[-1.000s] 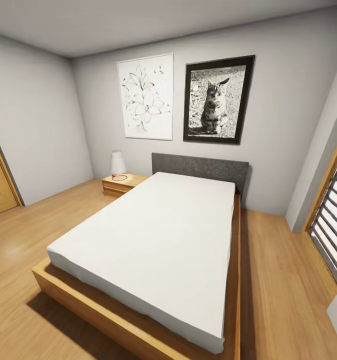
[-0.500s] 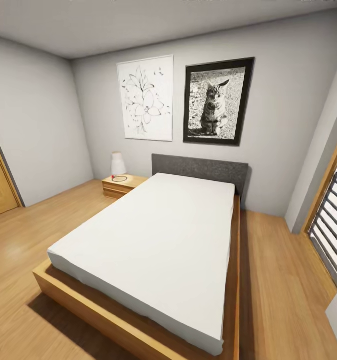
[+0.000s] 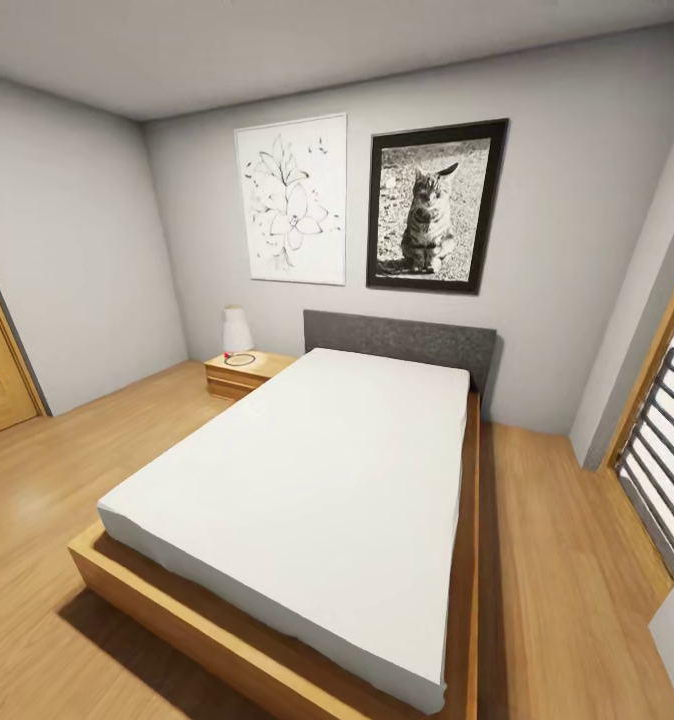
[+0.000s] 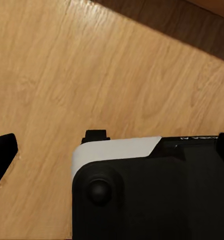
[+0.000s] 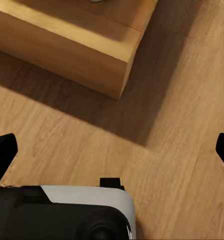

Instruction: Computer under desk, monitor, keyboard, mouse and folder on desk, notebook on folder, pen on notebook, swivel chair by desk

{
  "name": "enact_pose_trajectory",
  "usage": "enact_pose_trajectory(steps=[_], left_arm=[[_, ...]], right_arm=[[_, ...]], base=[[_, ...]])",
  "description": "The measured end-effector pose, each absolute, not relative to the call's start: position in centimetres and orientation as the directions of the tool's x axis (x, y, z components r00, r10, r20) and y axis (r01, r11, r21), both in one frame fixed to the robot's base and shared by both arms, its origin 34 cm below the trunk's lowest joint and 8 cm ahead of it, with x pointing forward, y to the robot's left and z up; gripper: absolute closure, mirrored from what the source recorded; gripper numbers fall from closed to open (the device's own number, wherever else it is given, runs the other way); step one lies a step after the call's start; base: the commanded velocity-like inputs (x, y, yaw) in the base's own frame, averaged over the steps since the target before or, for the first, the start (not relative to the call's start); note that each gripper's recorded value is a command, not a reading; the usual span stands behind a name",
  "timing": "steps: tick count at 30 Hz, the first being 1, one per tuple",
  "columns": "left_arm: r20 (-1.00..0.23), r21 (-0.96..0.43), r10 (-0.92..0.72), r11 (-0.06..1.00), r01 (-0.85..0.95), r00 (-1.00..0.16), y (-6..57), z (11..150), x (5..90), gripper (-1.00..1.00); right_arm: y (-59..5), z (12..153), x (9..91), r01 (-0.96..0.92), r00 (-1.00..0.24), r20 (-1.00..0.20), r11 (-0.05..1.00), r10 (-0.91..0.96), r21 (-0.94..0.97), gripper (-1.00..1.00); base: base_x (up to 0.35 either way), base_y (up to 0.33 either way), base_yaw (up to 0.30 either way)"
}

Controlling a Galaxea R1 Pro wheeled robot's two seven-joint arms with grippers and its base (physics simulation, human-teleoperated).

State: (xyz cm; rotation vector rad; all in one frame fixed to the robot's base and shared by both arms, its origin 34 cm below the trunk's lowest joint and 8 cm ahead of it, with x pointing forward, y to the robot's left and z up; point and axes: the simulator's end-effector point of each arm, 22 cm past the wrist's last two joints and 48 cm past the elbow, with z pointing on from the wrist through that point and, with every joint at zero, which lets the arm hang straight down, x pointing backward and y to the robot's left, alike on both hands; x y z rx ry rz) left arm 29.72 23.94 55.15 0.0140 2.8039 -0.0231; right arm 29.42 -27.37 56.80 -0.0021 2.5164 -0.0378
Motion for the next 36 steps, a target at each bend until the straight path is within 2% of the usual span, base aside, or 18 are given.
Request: enact_pose_trajectory(steps=[11, 14, 17, 21, 28, 36], left_arm=[[-0.429, 0.003, -0.045, 0.999, -0.051, -0.902, 26.6, 56.9, 33.2, -1.00], [-0.485, 0.003, -0.066, 0.997, -0.077, -0.872, 27.2, 57.6, 34.4, -1.00], [-0.594, 0.004, -0.078, 0.995, -0.100, -0.801, 27.9, 59.1, 36.7, -1.00], [-0.656, 0.003, -0.081, 0.994, -0.109, -0.750, 28.0, 60.1, 37.8, -1.00], [-0.673, 0.001, -0.082, 0.994, -0.112, -0.735, 28.0, 60.4, 37.9, -1.00], [-0.646, -0.002, -0.083, 0.994, -0.107, -0.759, 27.5, 59.5, 36.4, -1.00]], right_arm=[[-28.8, 61.5, 38.3, 0.033, -0.669, -0.743, 0.998, -0.018, -0.054, -1.00], [-29.8, 62.2, 39.5, 0.054, -0.650, -0.759, 0.996, -0.023, -0.076, -1.00], [-30.9, 63.0, 40.9, 0.089, -0.630, -0.776, 0.991, -0.023, -0.102, -1.00], [-31.3, 63.3, 41.5, 0.103, -0.622, -0.783, 0.988, -0.024, -0.112, -1.00], [-31.0, 64.1, 42.1, 0.099, -0.582, -0.812, 0.989, -0.034, -0.112, -1.00], [-30.9, 64.0, 41.9, 0.099, -0.581, -0.813, 0.989, -0.033, -0.111, -1.00]], base=[[0.000, 0.000, 0.000], [0.000, 0.000, 0.000], [0.000, 0.015, 0.000], [0.000, 0.184, 0.000], [0.009, 0.288, 0.033], [0.154, 0.277, 0.234]])
